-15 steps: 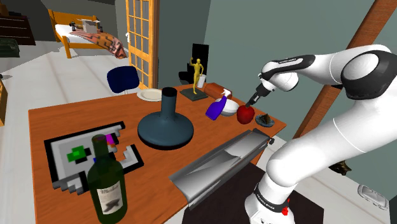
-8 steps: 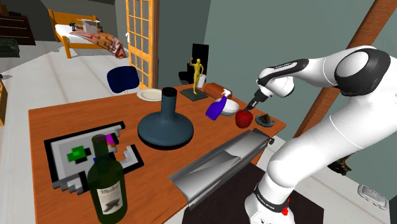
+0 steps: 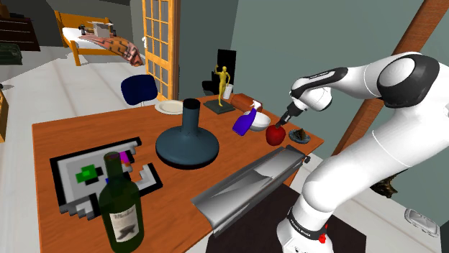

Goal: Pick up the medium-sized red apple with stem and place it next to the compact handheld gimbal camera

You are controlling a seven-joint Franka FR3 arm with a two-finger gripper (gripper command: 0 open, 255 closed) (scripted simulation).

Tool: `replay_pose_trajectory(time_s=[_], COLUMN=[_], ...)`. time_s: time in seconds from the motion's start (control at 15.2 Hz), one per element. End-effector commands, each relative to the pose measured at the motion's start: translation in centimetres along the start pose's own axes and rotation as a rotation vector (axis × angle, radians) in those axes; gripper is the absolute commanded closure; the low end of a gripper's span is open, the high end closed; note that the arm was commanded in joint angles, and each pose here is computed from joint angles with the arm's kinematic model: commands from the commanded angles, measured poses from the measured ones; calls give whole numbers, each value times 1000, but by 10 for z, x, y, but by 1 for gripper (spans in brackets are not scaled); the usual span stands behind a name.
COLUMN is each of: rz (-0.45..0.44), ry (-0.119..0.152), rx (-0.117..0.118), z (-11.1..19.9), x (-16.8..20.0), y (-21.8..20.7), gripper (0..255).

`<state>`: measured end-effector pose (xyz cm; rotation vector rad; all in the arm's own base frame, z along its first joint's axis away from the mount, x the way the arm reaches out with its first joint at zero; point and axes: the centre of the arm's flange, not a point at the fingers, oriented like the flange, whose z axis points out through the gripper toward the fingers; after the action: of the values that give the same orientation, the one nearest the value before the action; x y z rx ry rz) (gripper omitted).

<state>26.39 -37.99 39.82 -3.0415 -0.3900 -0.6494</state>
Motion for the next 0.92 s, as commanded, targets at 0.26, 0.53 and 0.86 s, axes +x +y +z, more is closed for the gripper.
replay_pose_trajectory(time_s=[0.26,0.53,0.86], rz=[0,0,0], ry=[0,0,0], rx=[0,0,0], z=[0,-40,-50], x=[0,0,0], y=[0,0,0], gripper=[0,0,0])
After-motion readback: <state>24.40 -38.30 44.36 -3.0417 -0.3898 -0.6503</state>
